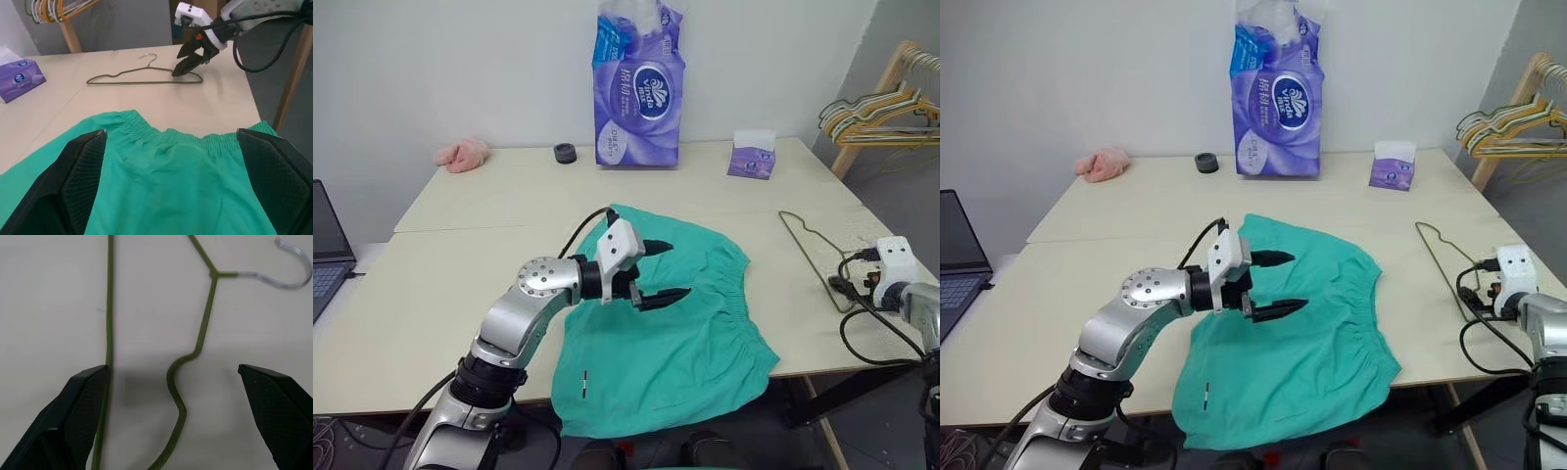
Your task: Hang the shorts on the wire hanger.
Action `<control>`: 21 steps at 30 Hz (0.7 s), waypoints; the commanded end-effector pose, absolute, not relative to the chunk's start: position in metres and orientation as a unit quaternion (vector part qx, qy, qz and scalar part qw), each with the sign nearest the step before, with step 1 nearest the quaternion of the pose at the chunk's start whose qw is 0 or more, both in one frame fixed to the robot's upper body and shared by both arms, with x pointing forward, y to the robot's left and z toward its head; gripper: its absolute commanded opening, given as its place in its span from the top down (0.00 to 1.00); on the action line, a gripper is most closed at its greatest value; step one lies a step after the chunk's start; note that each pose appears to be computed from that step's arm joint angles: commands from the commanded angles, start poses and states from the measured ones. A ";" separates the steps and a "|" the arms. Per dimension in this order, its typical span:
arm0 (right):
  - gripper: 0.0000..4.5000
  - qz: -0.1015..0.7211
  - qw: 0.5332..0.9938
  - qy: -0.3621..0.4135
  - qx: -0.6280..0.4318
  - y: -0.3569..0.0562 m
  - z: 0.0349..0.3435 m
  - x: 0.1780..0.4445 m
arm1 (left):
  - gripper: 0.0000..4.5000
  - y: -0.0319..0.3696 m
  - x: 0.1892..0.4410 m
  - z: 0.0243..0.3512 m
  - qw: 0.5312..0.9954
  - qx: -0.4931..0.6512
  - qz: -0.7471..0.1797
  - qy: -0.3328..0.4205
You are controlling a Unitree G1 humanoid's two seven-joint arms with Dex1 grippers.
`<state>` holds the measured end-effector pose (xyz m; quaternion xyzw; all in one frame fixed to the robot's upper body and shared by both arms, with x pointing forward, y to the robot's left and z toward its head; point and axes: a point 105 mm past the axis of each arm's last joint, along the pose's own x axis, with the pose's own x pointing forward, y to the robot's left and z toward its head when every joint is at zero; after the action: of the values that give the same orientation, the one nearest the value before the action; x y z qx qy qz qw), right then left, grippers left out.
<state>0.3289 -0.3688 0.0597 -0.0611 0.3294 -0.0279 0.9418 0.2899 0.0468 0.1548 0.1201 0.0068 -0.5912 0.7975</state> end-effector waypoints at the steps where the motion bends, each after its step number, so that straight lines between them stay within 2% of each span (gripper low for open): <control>1: 0.00 -0.042 0.944 0.323 -0.048 -0.373 0.066 0.335 | 0.00 0.044 0.287 0.167 0.793 0.132 -0.595 -0.020; 4: 0.00 -0.036 0.935 0.351 -0.023 -0.373 0.054 0.330 | 0.00 0.044 0.287 0.167 0.792 0.134 -0.595 -0.021; 7: 0.13 -0.026 0.925 0.379 -0.015 -0.371 0.043 0.323 | 0.00 0.044 0.287 0.167 0.792 0.134 -0.596 -0.022; 12: 0.49 -0.010 0.905 0.422 -0.045 -0.371 0.022 0.308 | 0.00 0.042 0.287 0.166 0.790 0.133 -0.598 -0.023; 15: 0.73 -0.015 0.905 0.422 -0.047 -0.371 0.021 0.307 | 0.00 0.041 0.287 0.166 0.791 0.132 -0.597 -0.023; 18: 0.95 -0.019 0.898 0.425 -0.110 -0.378 0.018 0.304 | 0.00 0.042 0.287 0.166 0.792 0.130 -0.596 -0.022; 19: 0.99 -0.024 0.899 0.423 -0.110 -0.379 0.017 0.303 | 0.00 0.042 0.288 0.166 0.794 0.128 -0.594 -0.022; 21: 0.99 -0.031 0.904 0.415 -0.103 -0.379 0.018 0.305 | 0.00 0.043 0.291 0.166 0.798 0.125 -0.589 -0.021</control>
<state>0.3241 -0.3664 0.0401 -0.0992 0.3685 0.0002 0.9243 0.2899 0.0458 0.1552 0.1202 0.0037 -0.5911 0.7976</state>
